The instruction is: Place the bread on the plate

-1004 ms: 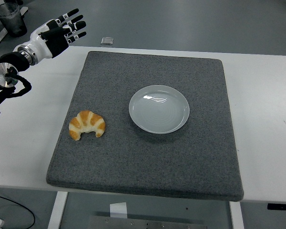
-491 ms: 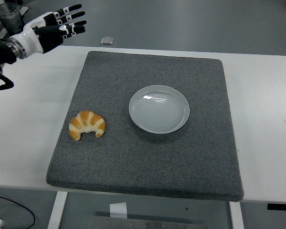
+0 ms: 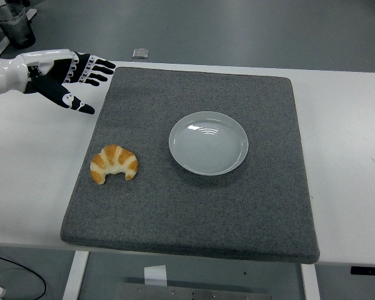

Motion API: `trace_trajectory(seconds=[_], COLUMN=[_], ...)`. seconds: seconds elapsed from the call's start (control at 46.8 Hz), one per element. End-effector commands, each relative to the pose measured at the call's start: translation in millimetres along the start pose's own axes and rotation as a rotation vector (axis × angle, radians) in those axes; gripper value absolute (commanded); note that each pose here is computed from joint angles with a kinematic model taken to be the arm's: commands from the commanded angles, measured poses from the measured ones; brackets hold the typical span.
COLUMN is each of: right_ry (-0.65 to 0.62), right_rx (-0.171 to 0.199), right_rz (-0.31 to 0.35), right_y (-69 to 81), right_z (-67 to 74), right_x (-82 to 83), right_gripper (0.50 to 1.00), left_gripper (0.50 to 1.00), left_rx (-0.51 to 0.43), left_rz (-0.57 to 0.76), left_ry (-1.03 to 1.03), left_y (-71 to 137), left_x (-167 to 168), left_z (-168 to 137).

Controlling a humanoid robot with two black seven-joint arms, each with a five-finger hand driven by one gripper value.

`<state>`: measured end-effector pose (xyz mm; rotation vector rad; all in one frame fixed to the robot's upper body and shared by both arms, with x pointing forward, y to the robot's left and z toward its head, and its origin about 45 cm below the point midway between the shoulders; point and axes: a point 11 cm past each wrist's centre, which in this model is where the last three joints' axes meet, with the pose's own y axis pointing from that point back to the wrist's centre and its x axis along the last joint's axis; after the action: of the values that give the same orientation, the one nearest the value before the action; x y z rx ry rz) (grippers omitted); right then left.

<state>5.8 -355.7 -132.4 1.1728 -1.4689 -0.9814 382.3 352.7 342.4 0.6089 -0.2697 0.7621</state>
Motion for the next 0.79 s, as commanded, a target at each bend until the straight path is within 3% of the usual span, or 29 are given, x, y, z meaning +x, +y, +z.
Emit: trace_trajectory(seconds=[0.0, 0.363, 0.769], right_ry=[0.0, 0.0, 0.001], right_rx=[0.0, -0.001, 0.0], right_rz=[0.001, -0.001, -0.001], right_y=[0.0, 0.0, 0.0], right_z=[0.2, 0.2, 0.2], right_x=[0.3, -0.2, -0.3], right_gripper=[0.932, 0.932, 0.932], left_gripper=[0.99, 0.992, 0.999], left_rx=[0.044, 0.153, 0.063], left_rz=[-0.028, -0.114, 0.056], left_ry=[-0.098, -0.392, -0.582], left_y=[5.1, 0.0, -28.1], left_x=[-8.1, -35.9, -86.9], left_z=[-1.7, -12.9, -40.2])
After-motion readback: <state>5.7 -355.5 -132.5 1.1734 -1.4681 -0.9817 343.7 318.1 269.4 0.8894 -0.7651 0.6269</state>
